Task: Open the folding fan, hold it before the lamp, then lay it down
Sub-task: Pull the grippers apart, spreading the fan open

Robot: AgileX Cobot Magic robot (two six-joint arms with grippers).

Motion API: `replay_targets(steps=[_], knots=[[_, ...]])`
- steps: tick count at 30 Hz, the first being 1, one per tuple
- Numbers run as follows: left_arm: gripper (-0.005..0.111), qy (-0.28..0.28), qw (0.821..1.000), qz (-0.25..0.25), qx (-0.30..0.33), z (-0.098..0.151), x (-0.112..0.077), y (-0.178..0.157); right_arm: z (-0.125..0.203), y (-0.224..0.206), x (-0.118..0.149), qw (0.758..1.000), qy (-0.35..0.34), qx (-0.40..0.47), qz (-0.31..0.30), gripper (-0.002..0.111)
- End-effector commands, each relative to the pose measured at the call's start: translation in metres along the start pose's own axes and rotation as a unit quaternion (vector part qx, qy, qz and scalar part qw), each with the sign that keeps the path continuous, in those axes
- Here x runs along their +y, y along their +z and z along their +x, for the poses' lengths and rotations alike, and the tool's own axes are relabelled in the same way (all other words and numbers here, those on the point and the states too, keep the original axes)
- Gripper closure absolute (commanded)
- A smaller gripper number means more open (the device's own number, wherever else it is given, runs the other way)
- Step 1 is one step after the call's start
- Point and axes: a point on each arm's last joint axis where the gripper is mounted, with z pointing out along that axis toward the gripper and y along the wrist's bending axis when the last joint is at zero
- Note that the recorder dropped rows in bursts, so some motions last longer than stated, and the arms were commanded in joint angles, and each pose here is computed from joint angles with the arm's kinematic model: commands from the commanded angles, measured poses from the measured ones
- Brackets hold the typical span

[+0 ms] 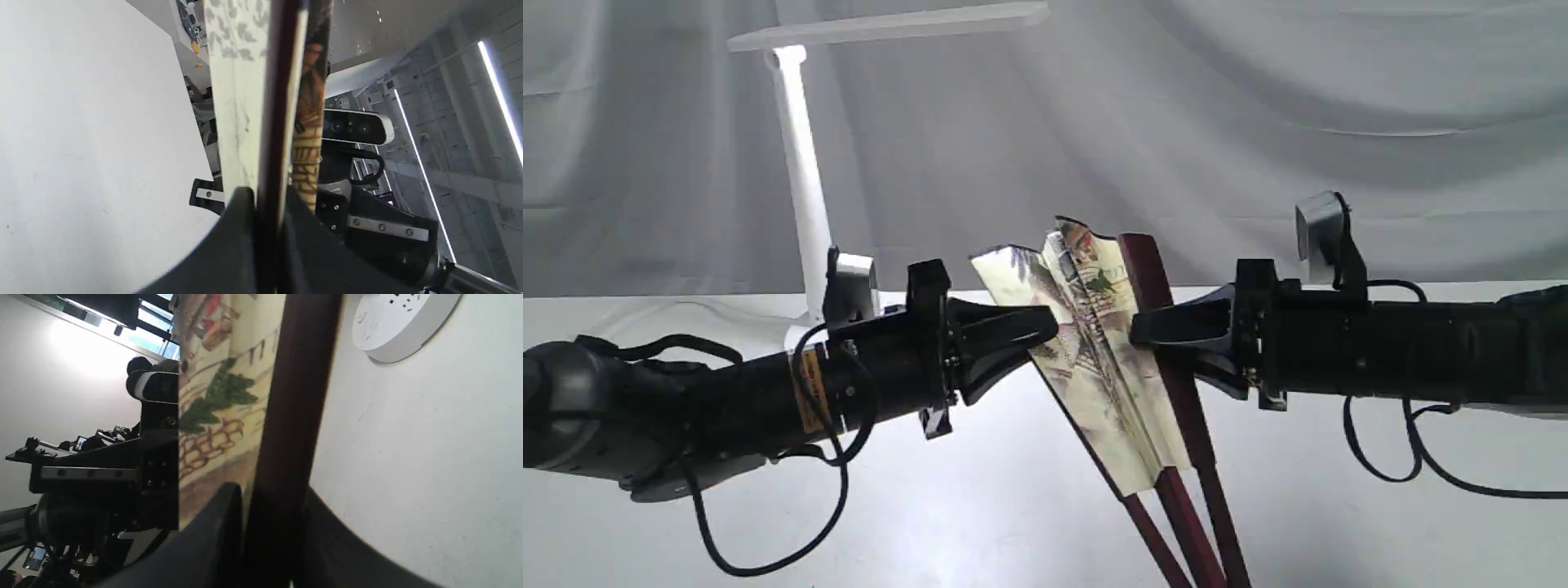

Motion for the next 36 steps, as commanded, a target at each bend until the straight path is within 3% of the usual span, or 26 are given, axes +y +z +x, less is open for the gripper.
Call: replay_targets(steps=[1,2,27,36], knots=[[0.107,0.006,1.000,0.012,-0.007,-0.004,-0.005,0.001,-0.002,-0.001,0.002,1.000,-0.009,-0.007,-0.006,0.103],[0.107,0.005,1.000,0.013,-0.010,-0.004,-0.005,0.001,-0.002,-0.001,0.002,1.000,-0.009,-0.007,-0.006,0.108],[0.107,-0.006,0.995,0.035,-0.098,-0.020,-0.009,-0.001,-0.015,-0.027,-0.009,0.999,0.000,-0.048,0.011,0.108],[0.107,-0.079,0.979,0.027,-0.187,-0.008,0.005,-0.007,-0.025,-0.056,-0.020,0.996,0.025,-0.085,0.028,0.108]])
